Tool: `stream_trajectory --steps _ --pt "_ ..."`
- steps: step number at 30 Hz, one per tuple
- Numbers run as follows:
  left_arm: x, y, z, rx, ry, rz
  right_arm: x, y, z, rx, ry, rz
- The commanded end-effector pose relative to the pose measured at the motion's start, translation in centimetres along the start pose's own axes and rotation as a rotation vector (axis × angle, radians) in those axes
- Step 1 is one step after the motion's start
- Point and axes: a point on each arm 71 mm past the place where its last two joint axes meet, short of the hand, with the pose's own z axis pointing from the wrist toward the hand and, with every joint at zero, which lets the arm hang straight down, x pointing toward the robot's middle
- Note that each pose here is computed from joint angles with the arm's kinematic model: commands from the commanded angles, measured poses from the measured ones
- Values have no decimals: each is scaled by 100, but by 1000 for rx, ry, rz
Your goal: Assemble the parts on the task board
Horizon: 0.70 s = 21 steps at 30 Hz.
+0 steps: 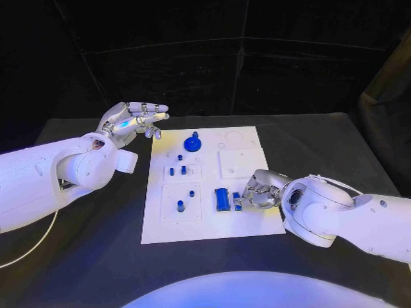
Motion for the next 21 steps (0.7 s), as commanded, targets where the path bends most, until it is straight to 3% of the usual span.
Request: stream_trajectory --steps 1,17,21 --pt "13 -14 4 6 10 -8 -18 23 5 -11 -28 -22" --pt "8 -14 2 4 10 -8 -52 5 -23 -30 -54 -39" --pt "-2 -14 4 6 8 -7 -106 -31 -58 -90 -78 31"
